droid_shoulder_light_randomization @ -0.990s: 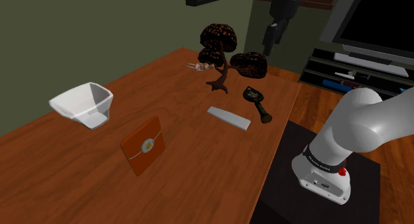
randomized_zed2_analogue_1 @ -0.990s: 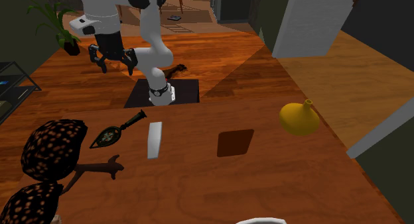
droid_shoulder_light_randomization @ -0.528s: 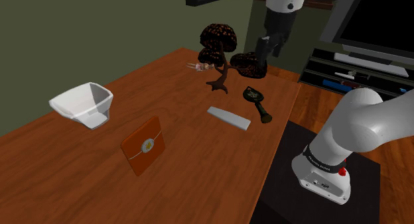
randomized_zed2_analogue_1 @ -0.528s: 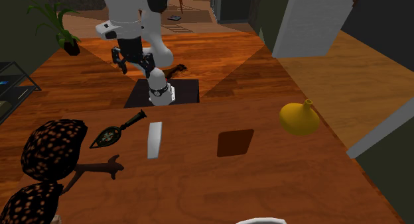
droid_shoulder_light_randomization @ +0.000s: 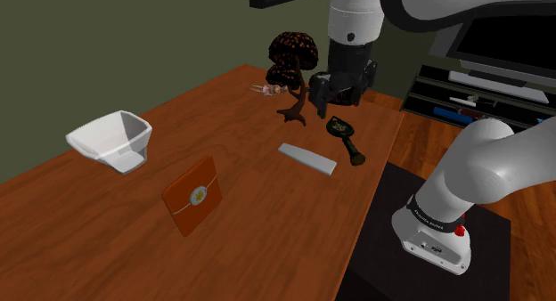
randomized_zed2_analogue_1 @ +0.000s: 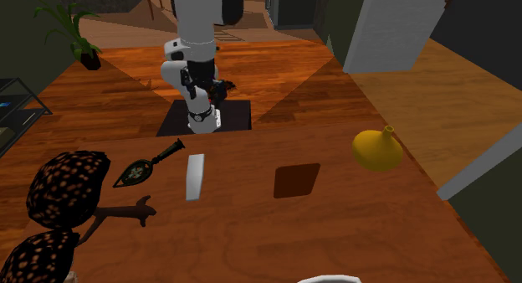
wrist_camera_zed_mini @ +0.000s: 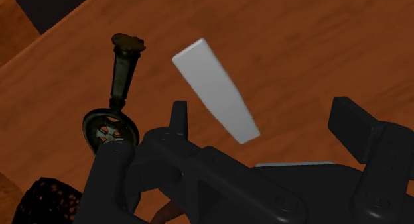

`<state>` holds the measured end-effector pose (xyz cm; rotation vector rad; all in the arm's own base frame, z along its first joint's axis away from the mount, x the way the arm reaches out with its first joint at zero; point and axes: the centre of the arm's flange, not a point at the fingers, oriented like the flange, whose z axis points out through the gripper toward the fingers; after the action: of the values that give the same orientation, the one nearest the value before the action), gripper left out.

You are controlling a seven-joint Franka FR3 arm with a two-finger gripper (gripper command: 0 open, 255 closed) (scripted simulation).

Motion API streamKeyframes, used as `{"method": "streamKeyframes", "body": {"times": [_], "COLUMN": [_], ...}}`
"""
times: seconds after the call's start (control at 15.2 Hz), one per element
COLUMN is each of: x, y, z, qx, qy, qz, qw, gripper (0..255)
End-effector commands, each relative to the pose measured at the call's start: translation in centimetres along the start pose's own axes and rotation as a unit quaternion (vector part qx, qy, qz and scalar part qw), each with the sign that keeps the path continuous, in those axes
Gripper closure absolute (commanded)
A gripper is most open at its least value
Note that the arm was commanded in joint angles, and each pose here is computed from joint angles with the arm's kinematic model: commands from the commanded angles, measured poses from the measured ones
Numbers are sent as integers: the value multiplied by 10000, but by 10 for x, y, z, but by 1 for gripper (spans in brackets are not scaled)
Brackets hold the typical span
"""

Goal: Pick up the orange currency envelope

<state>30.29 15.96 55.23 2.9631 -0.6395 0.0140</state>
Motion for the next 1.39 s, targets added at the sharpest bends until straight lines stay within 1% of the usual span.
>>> {"method": "streamKeyframes", "body": {"times": [0.0,0.13,0.33,0.46,0.66,0.79,0.99,1.12,1.32], "x": [-8,-12,-15,-14,-9,-4,8,17,35], "y": [-24,-49,-87,-112,-149,-174,-209,-233,-266], "z": [5,9,16,20,26,30,36,40,46], "qx": [21,38,65,82,108,125,151,167,191], "qy": [-54,-100,-168,-212,-279,-323,-388,-431,-494], "qz": [417,795,1360,1735,2291,2658,3201,3557,4082], "qw": [9991,9968,9905,9846,9729,9634,9465,9334,9114], "gripper": [0,0,0,0,0,0,0,0,0]}}
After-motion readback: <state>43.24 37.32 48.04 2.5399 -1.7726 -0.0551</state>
